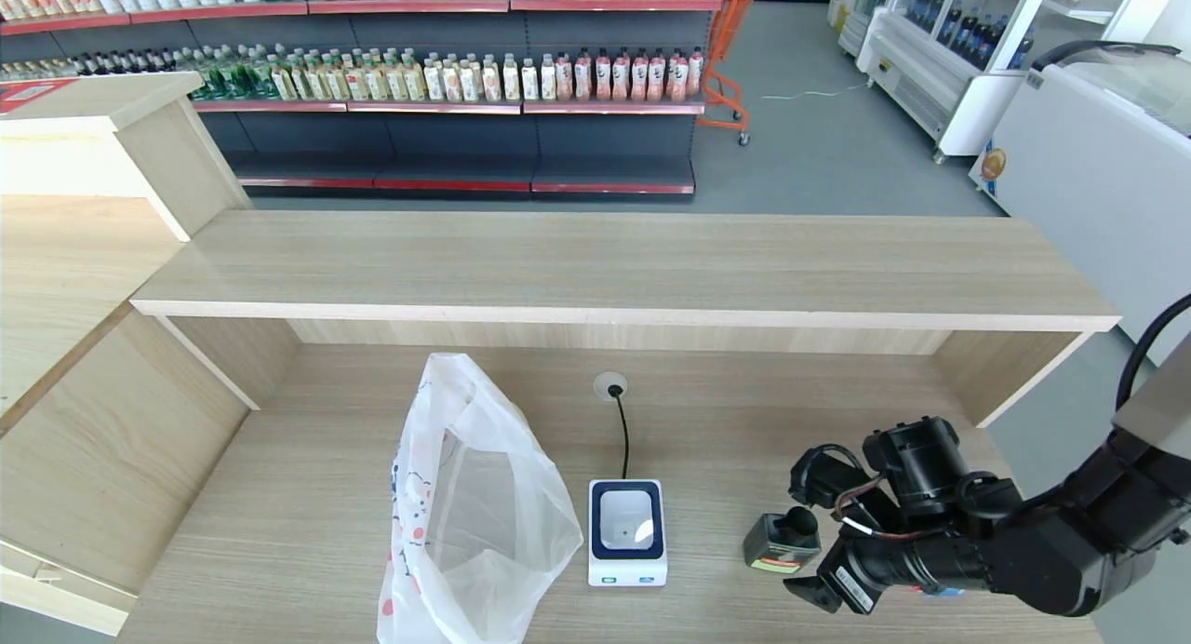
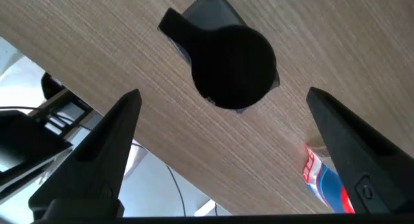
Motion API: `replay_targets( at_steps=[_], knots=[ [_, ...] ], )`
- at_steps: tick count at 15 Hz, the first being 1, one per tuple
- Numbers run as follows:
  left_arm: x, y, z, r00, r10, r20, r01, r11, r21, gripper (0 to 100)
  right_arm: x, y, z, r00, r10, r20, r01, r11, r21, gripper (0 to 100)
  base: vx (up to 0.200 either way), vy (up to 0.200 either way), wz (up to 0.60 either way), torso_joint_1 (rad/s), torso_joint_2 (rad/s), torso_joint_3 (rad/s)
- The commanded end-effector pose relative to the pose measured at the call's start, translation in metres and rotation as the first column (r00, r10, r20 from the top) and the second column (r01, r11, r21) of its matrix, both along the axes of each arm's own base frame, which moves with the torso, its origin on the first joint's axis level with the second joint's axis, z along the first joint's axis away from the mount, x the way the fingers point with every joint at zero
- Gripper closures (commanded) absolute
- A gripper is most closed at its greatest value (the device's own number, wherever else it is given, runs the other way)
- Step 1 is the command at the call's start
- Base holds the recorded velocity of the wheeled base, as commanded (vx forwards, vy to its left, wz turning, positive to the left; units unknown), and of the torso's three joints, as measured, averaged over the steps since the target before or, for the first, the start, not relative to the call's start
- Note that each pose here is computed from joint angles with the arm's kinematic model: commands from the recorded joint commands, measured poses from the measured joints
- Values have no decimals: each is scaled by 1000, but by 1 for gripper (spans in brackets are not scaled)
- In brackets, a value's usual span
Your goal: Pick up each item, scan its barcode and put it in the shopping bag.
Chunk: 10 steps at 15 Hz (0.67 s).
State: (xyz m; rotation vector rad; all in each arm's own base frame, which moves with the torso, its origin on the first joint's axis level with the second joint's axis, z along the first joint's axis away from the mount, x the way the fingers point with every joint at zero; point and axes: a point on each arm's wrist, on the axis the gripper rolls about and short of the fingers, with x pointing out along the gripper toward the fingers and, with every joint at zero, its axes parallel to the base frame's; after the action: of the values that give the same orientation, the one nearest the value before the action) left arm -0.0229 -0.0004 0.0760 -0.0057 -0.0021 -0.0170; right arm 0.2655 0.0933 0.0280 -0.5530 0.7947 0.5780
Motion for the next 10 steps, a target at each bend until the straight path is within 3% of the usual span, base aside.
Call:
replay_targets(
  at_steps=[1,4,10],
  knots=[
    [0,0,0,1000,0,1,0,1000,0,0,12,12,-16,1000,27,-4,-27,1000,2,0,0,0,0,0,0,0],
    [0,0,0,1000,0,-1,0,1000,0,0,26,25,-21,995,91,29,-93,993,68,0,0,0,0,0,0,0],
    [0,0,0,1000,0,1,0,1000,0,0,33,32,-34,986,154,70,-157,987,37,0,0,0,0,0,0,0]
  ],
)
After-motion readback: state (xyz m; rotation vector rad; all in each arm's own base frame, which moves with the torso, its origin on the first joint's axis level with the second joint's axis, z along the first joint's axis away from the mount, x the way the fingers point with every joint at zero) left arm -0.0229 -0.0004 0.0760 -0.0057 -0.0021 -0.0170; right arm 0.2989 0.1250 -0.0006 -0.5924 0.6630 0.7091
